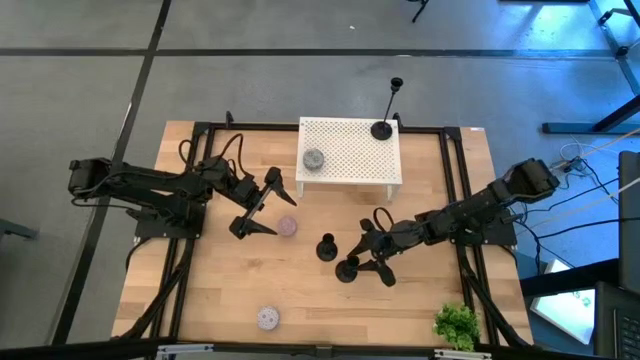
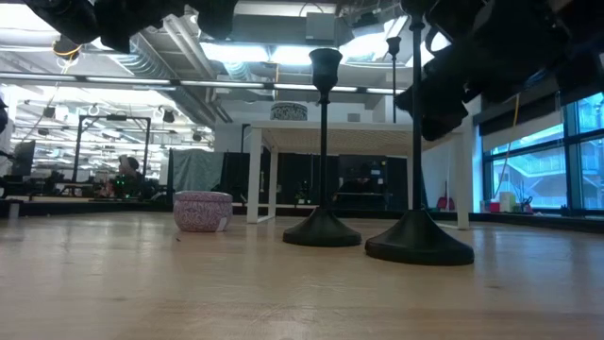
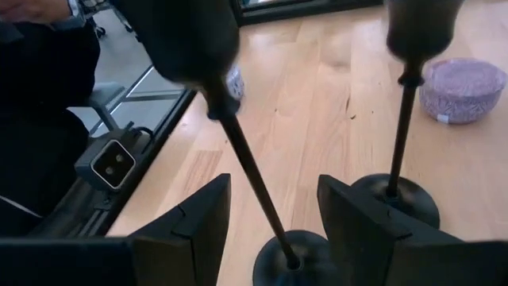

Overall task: Pick & Place candle stick holders
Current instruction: Put the bottom candle holder on the shelf aligned with the other candle holder

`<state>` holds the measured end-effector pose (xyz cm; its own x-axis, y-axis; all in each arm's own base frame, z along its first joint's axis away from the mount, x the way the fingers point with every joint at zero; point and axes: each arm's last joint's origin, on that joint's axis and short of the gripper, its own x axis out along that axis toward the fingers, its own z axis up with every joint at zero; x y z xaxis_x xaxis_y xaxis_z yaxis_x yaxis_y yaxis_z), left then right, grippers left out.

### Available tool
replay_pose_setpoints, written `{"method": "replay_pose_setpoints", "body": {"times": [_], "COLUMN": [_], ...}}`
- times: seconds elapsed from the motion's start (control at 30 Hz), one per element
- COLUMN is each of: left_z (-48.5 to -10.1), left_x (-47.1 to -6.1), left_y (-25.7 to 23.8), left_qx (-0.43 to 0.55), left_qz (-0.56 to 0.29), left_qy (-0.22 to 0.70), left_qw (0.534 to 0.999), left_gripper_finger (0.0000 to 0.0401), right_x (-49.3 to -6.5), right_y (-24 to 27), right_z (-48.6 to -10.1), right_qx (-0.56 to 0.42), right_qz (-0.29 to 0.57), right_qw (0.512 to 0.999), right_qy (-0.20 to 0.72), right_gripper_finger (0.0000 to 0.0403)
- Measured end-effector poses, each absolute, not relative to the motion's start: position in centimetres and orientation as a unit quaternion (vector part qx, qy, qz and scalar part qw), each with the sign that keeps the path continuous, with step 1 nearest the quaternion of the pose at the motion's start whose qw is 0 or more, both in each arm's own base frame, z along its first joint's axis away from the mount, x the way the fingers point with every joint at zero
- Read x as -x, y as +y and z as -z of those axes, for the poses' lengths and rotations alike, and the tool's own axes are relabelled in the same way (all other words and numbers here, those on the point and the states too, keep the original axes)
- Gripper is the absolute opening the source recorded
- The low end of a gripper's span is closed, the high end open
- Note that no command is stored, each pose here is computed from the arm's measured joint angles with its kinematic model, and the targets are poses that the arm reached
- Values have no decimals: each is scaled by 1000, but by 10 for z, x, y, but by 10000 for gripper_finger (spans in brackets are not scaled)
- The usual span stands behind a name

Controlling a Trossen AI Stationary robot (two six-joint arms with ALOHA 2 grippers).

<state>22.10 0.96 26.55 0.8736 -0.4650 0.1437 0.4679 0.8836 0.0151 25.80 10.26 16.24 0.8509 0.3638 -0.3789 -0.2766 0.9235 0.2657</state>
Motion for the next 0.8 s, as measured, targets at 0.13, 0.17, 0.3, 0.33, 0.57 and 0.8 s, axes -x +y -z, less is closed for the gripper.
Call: {"method": "replay_pose_setpoints", "body": {"times": [0.13,0.17,0.3,0.33,0.57,0.8], "left_z": [-266,-265,-265,-266,-265,-265], "left_x": [-221,-221,-221,-221,-221,-221], "left_y": [10,10,10,10,10,10], "left_qx": [10,10,10,10,10,10], "left_qz": [241,241,241,241,241,241], "left_qy": [-72,-72,-72,-72,-72,-72], "left_qw": [968,968,968,968,968,968], "left_gripper_finger": [400,400,400,400,400,400], "right_x": [-261,-262,-265,-267,-278,-280], "right_y": [104,104,107,110,122,124], "right_z": [-157,-155,-149,-149,-147,-146], "right_qx": [-104,-106,-112,-111,-104,-103], "right_qz": [-167,-166,-166,-168,-180,-181], "right_qw": [957,956,954,953,951,950], "right_qy": [214,218,224,225,229,232], "right_gripper_finger": [193,193,193,193,193,171]}}
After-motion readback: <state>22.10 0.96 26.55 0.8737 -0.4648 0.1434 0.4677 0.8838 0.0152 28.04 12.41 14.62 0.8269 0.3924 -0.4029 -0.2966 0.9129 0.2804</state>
